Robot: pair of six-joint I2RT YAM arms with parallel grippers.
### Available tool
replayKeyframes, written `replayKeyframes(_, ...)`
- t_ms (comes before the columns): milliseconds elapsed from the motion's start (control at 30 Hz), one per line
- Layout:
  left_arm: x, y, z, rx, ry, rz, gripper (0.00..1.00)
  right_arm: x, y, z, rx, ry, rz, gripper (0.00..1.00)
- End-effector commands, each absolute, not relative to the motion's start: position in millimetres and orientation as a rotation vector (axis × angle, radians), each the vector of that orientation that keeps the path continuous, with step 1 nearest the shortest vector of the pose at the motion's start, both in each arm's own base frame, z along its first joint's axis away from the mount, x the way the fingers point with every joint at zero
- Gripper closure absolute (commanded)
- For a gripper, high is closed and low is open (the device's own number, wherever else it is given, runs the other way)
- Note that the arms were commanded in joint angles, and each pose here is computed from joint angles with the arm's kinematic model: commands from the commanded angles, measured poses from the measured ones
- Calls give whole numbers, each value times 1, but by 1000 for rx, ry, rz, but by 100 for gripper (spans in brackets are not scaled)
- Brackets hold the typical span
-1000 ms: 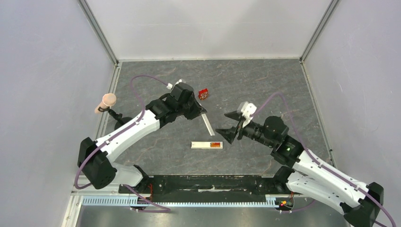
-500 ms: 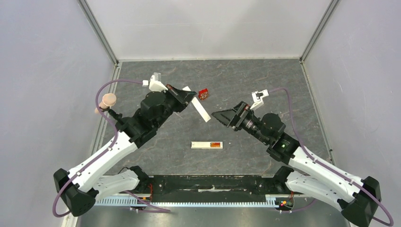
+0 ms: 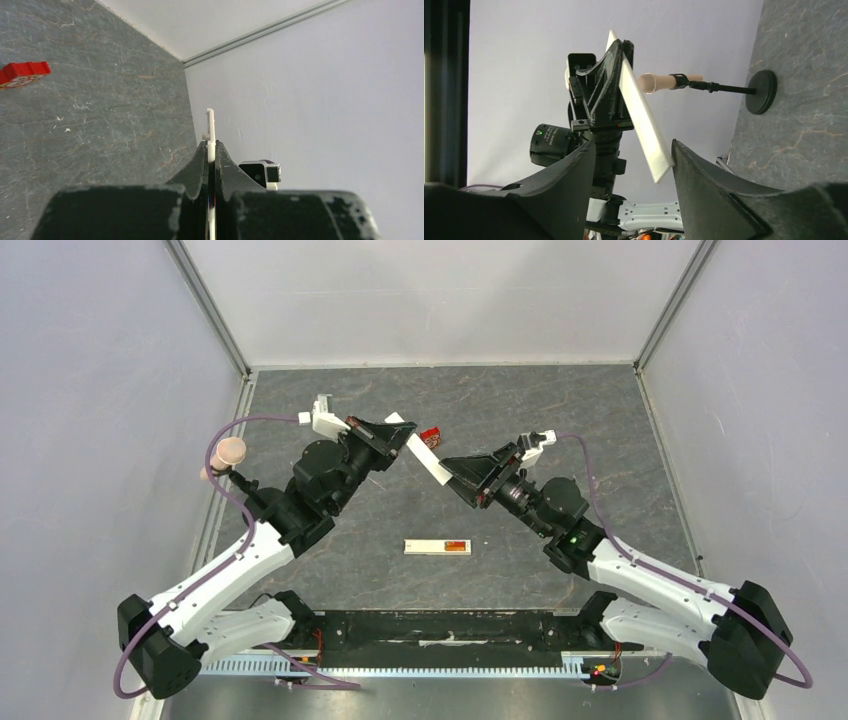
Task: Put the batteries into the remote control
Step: Load the battery cover into the remote control.
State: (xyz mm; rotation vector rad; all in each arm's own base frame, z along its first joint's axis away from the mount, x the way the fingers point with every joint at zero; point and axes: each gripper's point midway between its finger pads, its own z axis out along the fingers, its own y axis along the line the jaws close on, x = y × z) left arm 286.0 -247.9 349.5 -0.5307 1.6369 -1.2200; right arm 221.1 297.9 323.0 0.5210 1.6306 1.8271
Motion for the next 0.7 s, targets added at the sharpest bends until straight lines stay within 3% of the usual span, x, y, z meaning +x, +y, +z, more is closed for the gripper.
replayKeyframes(0, 288, -245, 363, -569, 1540, -1283, 98, 218, 297, 366, 521, 1503, 1958, 43)
replayKeyframes(400, 286, -242, 355, -587, 1523, -1303, 98, 220, 303, 384, 478, 1443, 2000, 65)
replayKeyframes(667, 286, -241, 342, -623, 1509, -1323, 98, 216, 307, 392, 415, 1430, 2009, 66)
